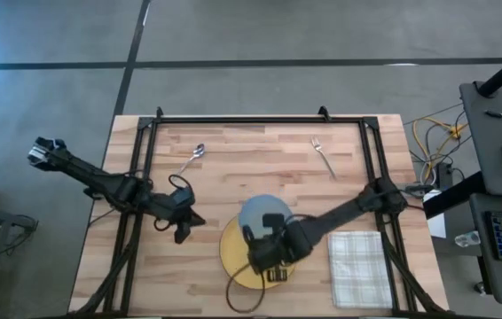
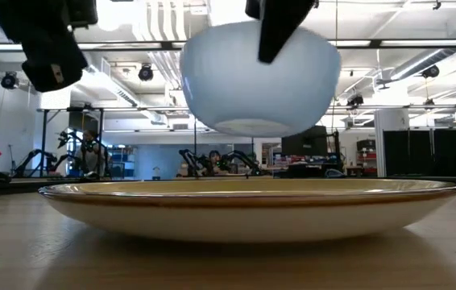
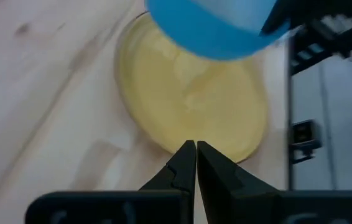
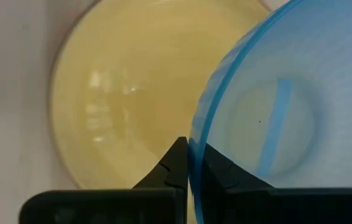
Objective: Set table place
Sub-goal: Put the blue bowl on top of the yellow plate
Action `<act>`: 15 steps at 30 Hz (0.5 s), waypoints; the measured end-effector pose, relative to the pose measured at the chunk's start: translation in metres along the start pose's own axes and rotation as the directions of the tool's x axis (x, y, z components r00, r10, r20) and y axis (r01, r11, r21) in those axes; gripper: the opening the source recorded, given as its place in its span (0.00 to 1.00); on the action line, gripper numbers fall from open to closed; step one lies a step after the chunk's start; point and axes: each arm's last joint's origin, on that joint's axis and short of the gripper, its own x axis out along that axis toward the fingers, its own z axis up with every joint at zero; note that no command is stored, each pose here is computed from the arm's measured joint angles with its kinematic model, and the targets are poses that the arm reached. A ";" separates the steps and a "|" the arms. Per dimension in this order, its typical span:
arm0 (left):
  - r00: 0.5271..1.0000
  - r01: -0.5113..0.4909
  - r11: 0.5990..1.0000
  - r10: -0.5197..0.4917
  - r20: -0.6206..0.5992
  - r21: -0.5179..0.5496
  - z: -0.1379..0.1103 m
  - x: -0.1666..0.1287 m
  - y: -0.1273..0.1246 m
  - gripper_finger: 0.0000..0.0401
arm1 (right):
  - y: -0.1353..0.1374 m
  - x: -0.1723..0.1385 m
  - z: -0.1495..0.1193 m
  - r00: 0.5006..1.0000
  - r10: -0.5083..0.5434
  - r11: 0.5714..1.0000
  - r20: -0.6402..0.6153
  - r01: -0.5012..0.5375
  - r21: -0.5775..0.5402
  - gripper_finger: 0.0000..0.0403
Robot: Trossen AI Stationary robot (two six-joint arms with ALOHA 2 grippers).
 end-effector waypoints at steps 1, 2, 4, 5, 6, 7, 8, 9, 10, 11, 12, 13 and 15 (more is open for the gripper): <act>1.000 0.014 1.000 -0.014 0.005 -0.008 0.000 0.001 -0.002 0.00 | 0.005 0.000 -0.002 1.000 0.006 1.000 0.006 -0.006 0.000 0.02; 1.000 0.019 1.000 -0.019 0.002 -0.006 -0.001 0.002 -0.004 0.00 | 0.010 0.001 -0.003 1.000 0.012 1.000 0.013 -0.012 -0.001 0.02; 1.000 0.022 1.000 -0.022 -0.016 -0.004 -0.005 0.004 -0.006 0.00 | 0.018 0.003 -0.005 0.999 0.025 1.000 0.030 -0.025 0.003 0.02; 0.999 0.025 1.000 -0.025 -0.024 -0.015 -0.006 0.004 -0.007 0.00 | 0.022 0.005 -0.006 0.998 0.036 0.999 0.044 -0.036 0.005 0.02; 0.999 0.028 0.999 -0.028 -0.032 -0.024 -0.008 0.005 -0.009 0.00 | 0.025 0.007 -0.006 0.997 0.054 0.998 0.055 -0.055 0.010 0.02; 0.999 0.033 0.999 -0.034 -0.040 -0.028 -0.010 0.005 -0.010 0.00 | 0.028 0.009 -0.007 0.996 0.072 0.997 0.061 -0.073 0.017 0.02; 0.998 0.037 0.999 -0.039 -0.049 -0.037 -0.012 0.006 -0.012 0.00 | 0.031 0.012 -0.007 0.994 0.083 0.996 0.064 -0.085 0.024 0.02; 0.997 0.040 0.999 -0.042 -0.059 -0.033 -0.014 0.007 -0.014 0.00 | 0.033 0.015 -0.008 0.994 0.091 0.995 0.065 -0.093 0.028 0.02; 0.996 0.044 0.999 -0.046 -0.070 -0.028 -0.016 0.008 -0.016 0.00 | 0.035 0.018 -0.008 0.993 0.097 0.995 0.064 -0.099 0.029 0.02; 0.996 0.050 0.998 -0.052 -0.077 -0.026 -0.018 0.008 -0.019 0.00 | 0.037 0.021 -0.008 0.994 0.097 0.995 0.059 -0.099 0.027 0.02; 0.995 0.054 0.998 -0.057 -0.081 -0.031 -0.019 0.008 -0.021 0.00 | 0.038 0.025 -0.009 0.994 0.095 0.995 0.048 -0.097 0.024 0.02; 0.995 0.057 0.998 -0.059 -0.085 -0.029 -0.020 0.009 -0.023 0.00 | 0.039 0.028 -0.009 0.994 0.100 0.995 0.039 -0.101 0.024 0.02; 0.993 0.054 0.998 -0.057 -0.104 -0.029 -0.025 0.012 -0.026 0.00 | 0.041 0.032 -0.007 0.992 0.122 0.992 0.039 -0.122 0.008 0.02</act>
